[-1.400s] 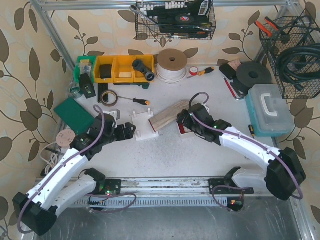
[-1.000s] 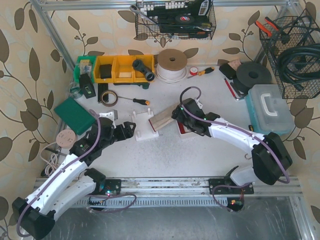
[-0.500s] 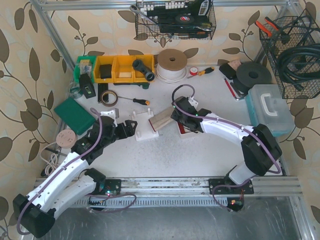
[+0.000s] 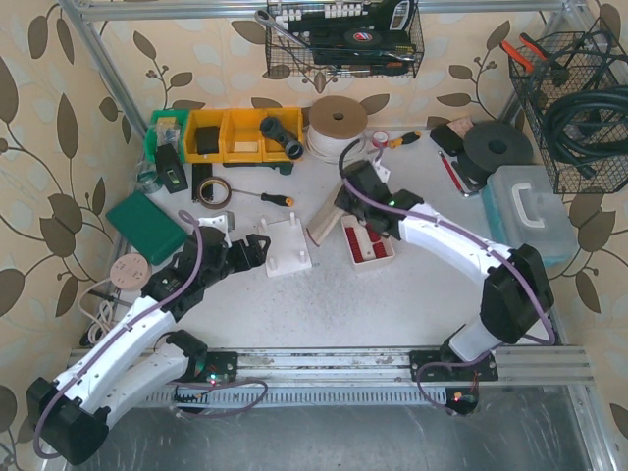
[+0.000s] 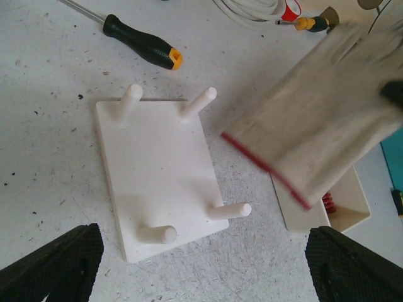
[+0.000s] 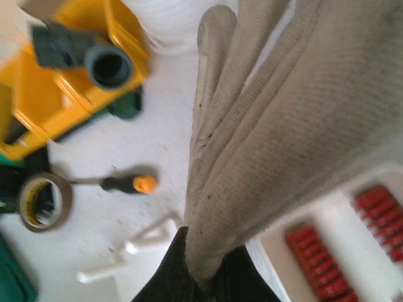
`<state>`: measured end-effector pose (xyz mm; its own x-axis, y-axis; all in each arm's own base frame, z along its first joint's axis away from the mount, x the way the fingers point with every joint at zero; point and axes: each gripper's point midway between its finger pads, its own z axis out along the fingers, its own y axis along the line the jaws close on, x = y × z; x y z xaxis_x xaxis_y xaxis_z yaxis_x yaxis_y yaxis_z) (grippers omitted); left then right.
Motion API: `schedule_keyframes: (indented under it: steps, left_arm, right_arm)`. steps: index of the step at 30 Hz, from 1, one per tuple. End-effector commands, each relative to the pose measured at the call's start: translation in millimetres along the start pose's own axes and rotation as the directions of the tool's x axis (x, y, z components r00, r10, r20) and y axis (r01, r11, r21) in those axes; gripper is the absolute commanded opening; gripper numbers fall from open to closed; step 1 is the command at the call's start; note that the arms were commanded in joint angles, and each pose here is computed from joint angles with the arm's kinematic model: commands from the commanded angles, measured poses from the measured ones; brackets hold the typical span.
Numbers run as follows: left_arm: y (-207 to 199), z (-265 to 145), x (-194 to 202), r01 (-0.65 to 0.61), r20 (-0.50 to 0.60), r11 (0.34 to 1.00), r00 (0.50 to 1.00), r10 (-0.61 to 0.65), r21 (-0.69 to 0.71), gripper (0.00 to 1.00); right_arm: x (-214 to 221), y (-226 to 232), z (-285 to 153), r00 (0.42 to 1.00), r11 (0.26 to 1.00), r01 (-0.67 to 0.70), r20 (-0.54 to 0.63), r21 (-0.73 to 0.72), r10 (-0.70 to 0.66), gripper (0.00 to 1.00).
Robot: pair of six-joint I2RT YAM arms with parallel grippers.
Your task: Install the large spring
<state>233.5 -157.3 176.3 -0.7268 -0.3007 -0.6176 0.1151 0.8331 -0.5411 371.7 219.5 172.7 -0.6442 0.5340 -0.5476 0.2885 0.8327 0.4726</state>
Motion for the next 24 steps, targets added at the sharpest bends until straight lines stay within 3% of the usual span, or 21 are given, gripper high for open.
schedule_keyframes:
  steps: [1,4,8,14,20,24]
  left_arm:
    - [-11,-2,-18,0.005,0.06,1.0,0.998,-0.006,0.018,0.91]
    - [-14,0,-28,-0.019,0.097,1.0,0.995,0.017,0.015,0.92]
    - [-24,9,-50,-0.094,0.152,0.996,0.984,0.094,-0.002,0.93]
    - [-29,39,-47,-0.141,0.033,0.989,0.989,0.142,-0.041,0.92]
    - [-25,40,-48,-0.126,0.066,0.991,0.99,0.128,-0.046,0.93]
    - [-24,44,-47,-0.129,0.048,0.99,0.99,0.132,-0.059,0.93]
  right_arm:
    - [-58,19,-8,0.998,0.997,0.009,0.065,-0.073,-0.004,0.0]
    - [-97,22,-6,0.995,0.99,-0.018,0.094,-0.143,0.031,0.0]
    - [-139,11,4,0.989,0.992,0.009,0.15,-0.127,0.011,0.0]
    - [-197,-45,21,0.945,0.999,0.0,0.327,0.037,-0.012,0.0]
    - [-220,-103,73,0.958,0.995,-0.07,0.282,0.072,0.047,0.0]
    - [-239,-137,94,0.949,0.993,-0.115,0.298,0.005,0.108,0.0]
